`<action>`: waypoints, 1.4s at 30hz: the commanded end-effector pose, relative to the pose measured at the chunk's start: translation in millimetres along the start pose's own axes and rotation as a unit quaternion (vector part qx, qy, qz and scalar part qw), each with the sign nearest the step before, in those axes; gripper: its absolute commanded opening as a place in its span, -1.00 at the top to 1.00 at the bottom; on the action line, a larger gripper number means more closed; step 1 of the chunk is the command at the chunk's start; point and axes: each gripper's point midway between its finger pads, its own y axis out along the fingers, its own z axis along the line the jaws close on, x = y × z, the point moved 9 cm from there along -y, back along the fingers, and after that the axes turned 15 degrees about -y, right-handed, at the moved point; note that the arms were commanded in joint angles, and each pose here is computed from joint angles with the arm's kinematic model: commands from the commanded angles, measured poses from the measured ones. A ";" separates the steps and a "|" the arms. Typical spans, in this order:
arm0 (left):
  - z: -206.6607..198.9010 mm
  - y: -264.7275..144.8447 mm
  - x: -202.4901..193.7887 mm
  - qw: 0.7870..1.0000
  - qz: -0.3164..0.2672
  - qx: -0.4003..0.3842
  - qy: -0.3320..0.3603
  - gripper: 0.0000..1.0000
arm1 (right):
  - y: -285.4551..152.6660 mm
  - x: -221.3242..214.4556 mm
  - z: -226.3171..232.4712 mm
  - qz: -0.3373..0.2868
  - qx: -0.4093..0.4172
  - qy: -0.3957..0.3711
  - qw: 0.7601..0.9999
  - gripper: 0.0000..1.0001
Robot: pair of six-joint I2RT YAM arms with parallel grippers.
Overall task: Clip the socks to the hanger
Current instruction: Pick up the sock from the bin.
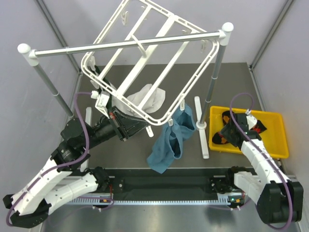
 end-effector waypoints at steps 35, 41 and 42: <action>-7.9 -7.4 4.7 1.000 0.000 0.009 0.013 1.00 | 8.5 100.0 -14.5 -0.131 -0.140 0.099 0.977 -0.28; -7.6 -8.6 2.6 1.000 0.006 0.007 0.007 1.00 | 46.7 113.7 -66.2 -0.108 -0.199 0.215 0.950 -0.15; -6.6 -8.6 2.4 1.000 0.005 0.009 0.008 1.00 | 49.6 118.7 -68.0 -0.107 -0.203 0.218 0.948 -0.14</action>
